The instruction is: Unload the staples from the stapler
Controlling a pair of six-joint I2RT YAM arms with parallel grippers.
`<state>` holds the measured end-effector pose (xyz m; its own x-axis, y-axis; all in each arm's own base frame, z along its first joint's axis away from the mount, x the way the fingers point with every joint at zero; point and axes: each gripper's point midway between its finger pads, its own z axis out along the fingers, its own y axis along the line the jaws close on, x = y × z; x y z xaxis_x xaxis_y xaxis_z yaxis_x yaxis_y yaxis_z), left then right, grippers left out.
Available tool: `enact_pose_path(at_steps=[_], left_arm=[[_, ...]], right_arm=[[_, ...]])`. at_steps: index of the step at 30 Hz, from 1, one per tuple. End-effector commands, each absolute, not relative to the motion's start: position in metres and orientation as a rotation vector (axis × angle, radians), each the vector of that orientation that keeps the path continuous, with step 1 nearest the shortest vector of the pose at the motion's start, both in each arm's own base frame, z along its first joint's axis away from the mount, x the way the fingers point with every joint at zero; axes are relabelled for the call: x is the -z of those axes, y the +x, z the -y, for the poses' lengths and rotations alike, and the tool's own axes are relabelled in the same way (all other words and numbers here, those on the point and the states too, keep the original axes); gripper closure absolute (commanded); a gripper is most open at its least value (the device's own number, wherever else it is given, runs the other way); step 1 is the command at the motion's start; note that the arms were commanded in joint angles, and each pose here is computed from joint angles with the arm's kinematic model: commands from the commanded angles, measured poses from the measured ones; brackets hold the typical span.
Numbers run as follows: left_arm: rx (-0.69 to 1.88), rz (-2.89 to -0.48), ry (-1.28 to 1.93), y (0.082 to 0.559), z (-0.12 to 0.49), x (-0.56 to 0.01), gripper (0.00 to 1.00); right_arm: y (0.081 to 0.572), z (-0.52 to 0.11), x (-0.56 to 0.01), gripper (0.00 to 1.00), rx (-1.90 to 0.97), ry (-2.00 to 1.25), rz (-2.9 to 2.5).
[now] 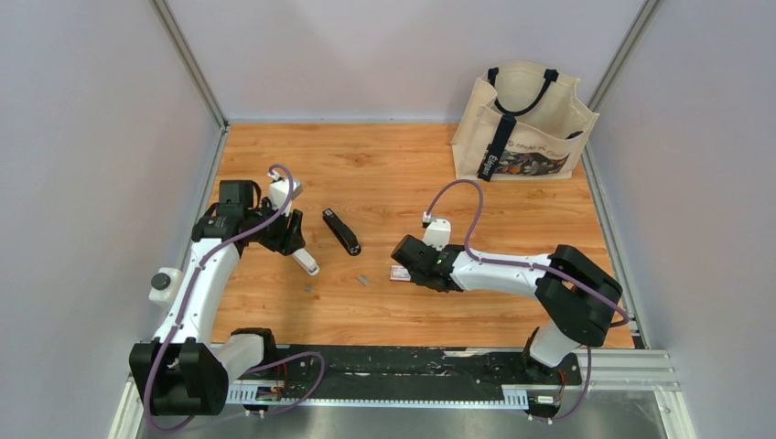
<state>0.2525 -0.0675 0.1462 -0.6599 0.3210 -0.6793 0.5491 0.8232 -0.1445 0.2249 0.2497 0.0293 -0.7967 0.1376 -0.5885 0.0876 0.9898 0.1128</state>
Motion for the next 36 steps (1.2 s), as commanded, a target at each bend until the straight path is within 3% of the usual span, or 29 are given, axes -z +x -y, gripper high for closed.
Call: enact_pose_path(at_steps=[1, 14, 17, 24, 36], left_arm=[[0.436, -2.294, 0.671, 0.254, 0.069, -0.152, 0.41], [0.434, -2.294, 0.676, 0.252, 0.069, -0.152, 0.41], [0.430, -2.293, 0.676, 0.252, 0.068, -0.153, 0.41], [0.435, -2.290, 0.674, 0.253, 0.069, -0.154, 0.41], [0.430, -2.290, 0.678, 0.252, 0.069, -0.154, 0.41]], right_arm=[[0.233, -0.257, -0.042, 0.66, -0.142, 0.168, -2.457], [0.222, -0.251, -0.061, 0.68, -0.227, 0.173, -2.383], [0.216, -0.246, -0.064, 0.79, -0.261, 0.181, -2.378], [0.208, -0.248, -0.057, 0.89, -0.249, 0.144, -2.441], [0.207, -0.257, -0.048, 0.94, -0.250, 0.101, -2.488]])
